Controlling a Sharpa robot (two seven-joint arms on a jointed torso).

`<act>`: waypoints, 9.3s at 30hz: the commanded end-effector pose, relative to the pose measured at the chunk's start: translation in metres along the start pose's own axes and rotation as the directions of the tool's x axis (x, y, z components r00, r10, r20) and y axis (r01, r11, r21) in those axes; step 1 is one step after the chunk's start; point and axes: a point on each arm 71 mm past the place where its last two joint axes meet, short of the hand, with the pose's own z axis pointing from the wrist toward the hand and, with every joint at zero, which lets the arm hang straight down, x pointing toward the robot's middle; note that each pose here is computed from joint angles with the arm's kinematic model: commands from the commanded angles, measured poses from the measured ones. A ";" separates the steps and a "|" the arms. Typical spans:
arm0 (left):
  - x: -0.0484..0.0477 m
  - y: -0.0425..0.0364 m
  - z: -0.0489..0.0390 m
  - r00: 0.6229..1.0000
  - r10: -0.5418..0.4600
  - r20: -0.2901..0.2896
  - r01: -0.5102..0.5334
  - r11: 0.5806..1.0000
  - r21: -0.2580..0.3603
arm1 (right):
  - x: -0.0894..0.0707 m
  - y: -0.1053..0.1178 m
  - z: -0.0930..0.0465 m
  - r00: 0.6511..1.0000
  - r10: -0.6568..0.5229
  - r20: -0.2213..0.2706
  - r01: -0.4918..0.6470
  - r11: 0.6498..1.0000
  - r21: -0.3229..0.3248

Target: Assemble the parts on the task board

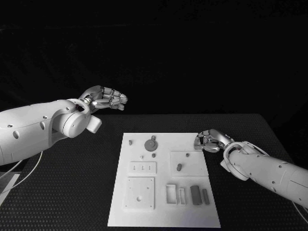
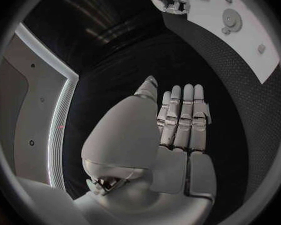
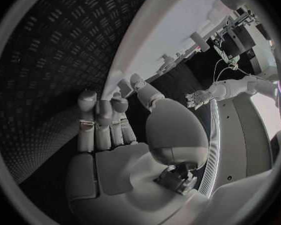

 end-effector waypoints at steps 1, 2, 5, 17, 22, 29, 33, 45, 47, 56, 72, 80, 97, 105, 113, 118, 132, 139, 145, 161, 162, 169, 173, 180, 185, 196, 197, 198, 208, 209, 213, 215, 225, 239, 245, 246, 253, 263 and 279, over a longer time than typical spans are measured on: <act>0.0013 -0.0013 -0.0001 1.000 0.004 -0.011 -0.004 1.000 0.011 | 0.001 0.002 0.001 1.000 0.005 0.007 -0.005 1.000 -0.009; 0.0013 -0.0014 -0.0002 1.000 0.004 -0.011 -0.004 1.000 0.011 | 0.001 0.002 0.001 1.000 0.005 0.007 -0.005 1.000 -0.009; 0.0014 -0.0014 -0.0003 1.000 0.004 -0.011 -0.004 1.000 0.011 | 0.001 0.002 0.002 1.000 0.004 0.008 -0.004 1.000 -0.009; 0.0017 -0.0014 -0.0010 1.000 0.003 -0.014 -0.003 1.000 0.010 | 0.004 0.004 0.002 1.000 0.005 0.006 -0.005 1.000 -0.009; 0.0021 -0.0015 -0.0010 1.000 0.003 -0.017 -0.003 1.000 0.010 | 0.004 0.004 0.003 1.000 0.004 0.012 -0.004 1.000 -0.009; 0.0018 -0.0014 -0.0010 1.000 0.003 -0.017 -0.003 1.000 0.010 | 0.004 0.004 0.002 1.000 0.003 0.016 -0.003 1.000 -0.007; 0.0025 -0.0015 -0.0011 1.000 0.002 -0.025 -0.001 1.000 0.012 | 0.004 0.004 0.002 1.000 0.003 0.014 -0.003 1.000 -0.007; 0.0024 -0.0015 -0.0013 1.000 0.002 -0.025 -0.001 1.000 0.011 | 0.003 0.002 0.002 1.000 0.001 0.019 -0.001 1.000 -0.008; 0.0026 -0.0015 -0.0012 1.000 0.001 -0.026 -0.001 1.000 0.011 | 0.003 0.002 0.002 1.000 0.000 0.020 0.000 1.000 -0.013; 0.0047 -0.0013 -0.0010 0.999 0.006 -0.052 -0.006 1.000 0.007 | -0.001 0.000 0.001 0.999 -0.021 0.045 0.022 1.000 -0.020; 0.0114 0.0000 -0.0009 0.989 0.119 -0.092 -0.122 0.992 -0.027 | -0.034 0.035 0.013 0.994 -0.079 0.080 0.085 0.994 -0.075; 0.0304 -0.0017 0.0047 0.974 0.201 -0.103 -0.210 0.974 -0.088 | -0.043 0.091 0.019 0.983 -0.184 0.019 0.185 0.980 -0.076; 0.0982 0.0001 0.0175 0.941 0.264 -0.210 -0.310 0.923 -0.228 | -0.007 0.173 0.022 0.972 -0.233 -0.040 0.223 0.959 -0.177; 0.1160 0.0007 0.0130 0.910 0.298 -0.287 -0.368 0.900 -0.233 | 0.000 0.187 0.021 0.974 -0.226 -0.037 0.214 0.956 -0.199; 0.1283 0.0008 0.0097 0.888 0.332 -0.318 -0.413 0.880 -0.233 | 0.004 0.198 0.018 0.975 -0.220 -0.031 0.208 0.953 -0.221; 0.1316 0.0003 0.0100 0.886 0.332 -0.323 -0.415 0.878 -0.236 | 0.007 0.204 0.016 0.975 -0.220 -0.029 0.207 0.949 -0.237; 0.1418 0.0019 0.0075 0.868 0.328 -0.373 -0.437 0.861 -0.258 | 0.010 0.212 0.014 0.977 -0.212 -0.025 0.198 0.945 -0.259; 0.1411 0.0032 0.0072 0.867 0.329 -0.374 -0.441 0.855 -0.273 | 0.009 0.214 0.011 0.979 -0.202 -0.012 0.192 0.944 -0.269; 0.1394 0.0041 0.0072 0.870 0.325 -0.370 -0.438 0.854 -0.280 | 0.008 0.215 0.007 0.980 -0.197 -0.006 0.187 0.943 -0.277; 0.1394 0.0050 0.0078 0.877 0.307 -0.370 -0.424 0.856 -0.296 | 0.009 0.219 0.002 0.982 -0.189 -0.004 0.179 0.939 -0.294; 0.1396 0.0050 0.0079 0.877 0.307 -0.371 -0.425 0.856 -0.296 | 0.009 0.219 0.002 0.982 -0.189 -0.003 0.180 0.939 -0.294; 0.1404 0.0050 0.0076 0.874 0.306 -0.377 -0.427 0.854 -0.296 | 0.010 0.219 0.003 0.981 -0.195 -0.010 0.183 0.938 -0.294; 0.1421 0.0047 0.0075 0.870 0.306 -0.385 -0.430 0.854 -0.292 | 0.012 0.222 0.003 0.980 -0.197 -0.018 0.183 0.937 -0.298; 0.1425 0.0045 0.0074 0.866 0.317 -0.386 -0.441 0.849 -0.291 | 0.011 0.222 0.002 0.979 -0.204 -0.015 0.190 0.935 -0.300; 0.1425 0.0047 0.0075 0.864 0.321 -0.387 -0.445 0.846 -0.293 | 0.012 0.223 0.002 0.978 -0.207 -0.013 0.193 0.933 -0.304; 0.1440 0.0043 0.0076 0.862 0.321 -0.392 -0.447 0.846 -0.289 | 0.014 0.228 0.001 0.977 -0.213 -0.013 0.198 0.927 -0.318; 0.1445 0.0040 0.0077 0.861 0.321 -0.395 -0.447 0.847 -0.287 | 0.014 0.229 0.001 0.977 -0.213 -0.013 0.197 0.927 -0.320; 0.1448 0.0038 0.0078 0.861 0.321 -0.395 -0.447 0.848 -0.285 | 0.015 0.229 0.000 0.977 -0.214 -0.013 0.198 0.926 -0.321; 0.1465 0.0029 0.0083 0.863 0.314 -0.396 -0.439 0.854 -0.280 | 0.016 0.233 0.000 0.976 -0.216 -0.013 0.200 0.923 -0.328; 0.1467 0.0029 0.0082 0.864 0.311 -0.396 -0.437 0.855 -0.281 | 0.016 0.233 0.000 0.976 -0.217 -0.014 0.200 0.923 -0.328; 0.1477 0.0029 0.0082 0.865 0.303 -0.401 -0.432 0.856 -0.284 | 0.017 0.234 0.000 0.976 -0.219 -0.014 0.202 0.922 -0.331; 0.1482 0.0030 0.0081 0.864 0.302 -0.403 -0.432 0.855 -0.286 | 0.018 0.235 0.000 0.975 -0.222 -0.014 0.205 0.921 -0.332; 0.1514 0.0026 0.0075 0.868 0.278 -0.411 -0.415 0.860 -0.296 | 0.020 0.237 0.002 0.972 -0.236 -0.014 0.218 0.918 -0.333; 0.1500 0.0052 0.0064 0.904 0.169 -0.392 -0.320 0.875 -0.363 | 0.021 0.236 0.003 0.969 -0.247 -0.019 0.228 0.917 -0.328; 0.1503 0.0056 0.0060 0.908 0.142 -0.394 -0.299 0.878 -0.373 | 0.020 0.235 0.004 0.969 -0.248 -0.018 0.229 0.918 -0.325; 0.1503 0.0057 0.0060 0.908 0.140 -0.395 -0.298 0.878 -0.374 | 0.021 0.235 0.003 0.969 -0.247 -0.019 0.228 0.917 -0.326; 0.1503 0.0056 0.0068 0.914 0.124 -0.386 -0.280 0.882 -0.380 | 0.023 0.236 0.002 0.968 -0.248 -0.032 0.224 0.916 -0.333; 0.1494 0.0053 0.0090 0.926 0.106 -0.361 -0.251 0.889 -0.383 | 0.024 0.235 0.002 0.969 -0.245 -0.045 0.217 0.918 -0.331; 0.1497 0.0047 0.0088 0.921 0.115 -0.373 -0.260 0.893 -0.367 | 0.023 0.230 0.004 0.969 -0.241 -0.048 0.214 0.926 -0.311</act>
